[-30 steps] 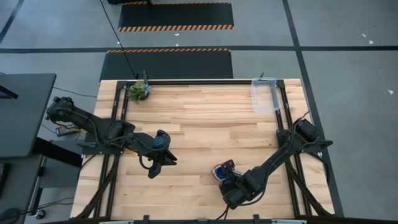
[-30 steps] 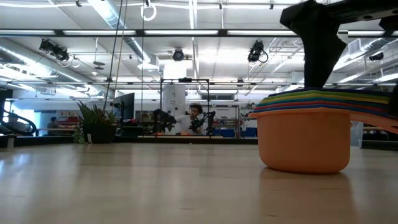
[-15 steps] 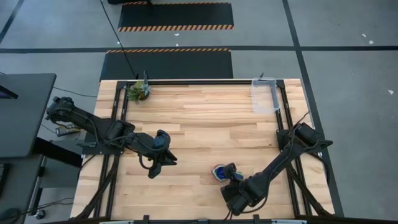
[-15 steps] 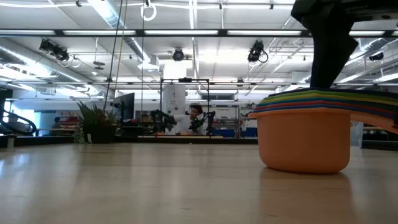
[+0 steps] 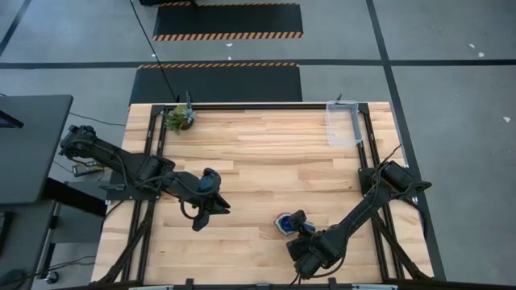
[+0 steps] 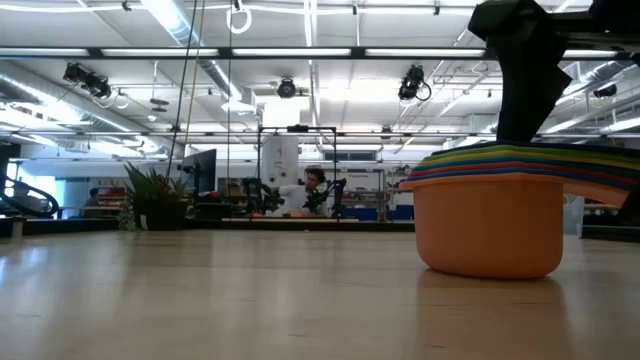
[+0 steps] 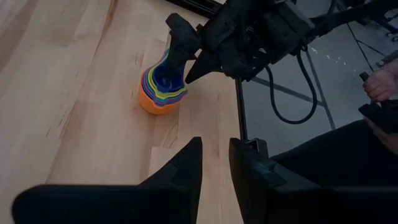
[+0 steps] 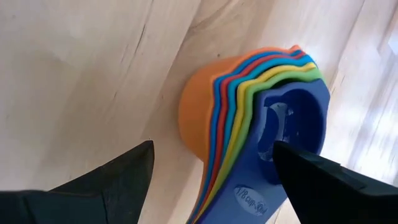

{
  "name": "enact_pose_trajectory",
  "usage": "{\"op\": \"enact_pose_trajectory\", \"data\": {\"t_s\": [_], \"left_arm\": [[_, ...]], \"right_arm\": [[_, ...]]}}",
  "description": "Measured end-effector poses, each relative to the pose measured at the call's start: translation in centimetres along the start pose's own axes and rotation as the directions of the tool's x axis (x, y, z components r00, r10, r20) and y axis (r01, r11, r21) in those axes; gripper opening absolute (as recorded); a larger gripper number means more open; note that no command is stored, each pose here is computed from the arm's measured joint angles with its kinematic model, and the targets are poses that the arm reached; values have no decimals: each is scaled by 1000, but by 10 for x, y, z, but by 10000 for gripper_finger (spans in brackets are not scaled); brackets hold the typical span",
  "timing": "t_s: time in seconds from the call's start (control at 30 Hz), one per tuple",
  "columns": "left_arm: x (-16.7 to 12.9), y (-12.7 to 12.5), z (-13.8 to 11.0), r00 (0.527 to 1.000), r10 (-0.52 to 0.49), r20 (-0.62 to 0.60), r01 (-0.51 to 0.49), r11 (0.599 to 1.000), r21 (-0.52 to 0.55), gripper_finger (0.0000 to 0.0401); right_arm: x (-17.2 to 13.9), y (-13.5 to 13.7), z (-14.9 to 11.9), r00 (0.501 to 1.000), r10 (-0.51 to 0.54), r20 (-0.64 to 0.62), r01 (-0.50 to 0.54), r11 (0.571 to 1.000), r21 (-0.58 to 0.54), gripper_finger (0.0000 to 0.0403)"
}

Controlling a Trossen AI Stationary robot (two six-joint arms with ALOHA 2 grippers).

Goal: Nest measuring cups in basket
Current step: Put the stacked measuring cups into the bin

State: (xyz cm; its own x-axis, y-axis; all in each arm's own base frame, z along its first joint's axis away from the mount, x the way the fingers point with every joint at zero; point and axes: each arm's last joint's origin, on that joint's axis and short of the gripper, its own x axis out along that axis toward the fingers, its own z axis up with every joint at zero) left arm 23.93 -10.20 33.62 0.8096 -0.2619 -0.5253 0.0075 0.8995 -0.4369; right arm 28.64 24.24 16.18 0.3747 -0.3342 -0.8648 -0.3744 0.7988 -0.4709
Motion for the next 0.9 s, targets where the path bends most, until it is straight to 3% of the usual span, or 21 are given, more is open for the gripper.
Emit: {"op": "enact_pose_trajectory", "data": {"t_s": [0.43, 0.9], "left_arm": [[0, 0, 0, 1000, 0, -1, 0, 1000, 0, 87], [0, 0, 0, 1000, 0, -1, 0, 1000, 0, 87]], "right_arm": [[8, 0, -5, 1000, 8, -13, -9, 998, -56, 335], [12, -7, -3, 999, 37, -30, -38, 999, -38, 335]]}}
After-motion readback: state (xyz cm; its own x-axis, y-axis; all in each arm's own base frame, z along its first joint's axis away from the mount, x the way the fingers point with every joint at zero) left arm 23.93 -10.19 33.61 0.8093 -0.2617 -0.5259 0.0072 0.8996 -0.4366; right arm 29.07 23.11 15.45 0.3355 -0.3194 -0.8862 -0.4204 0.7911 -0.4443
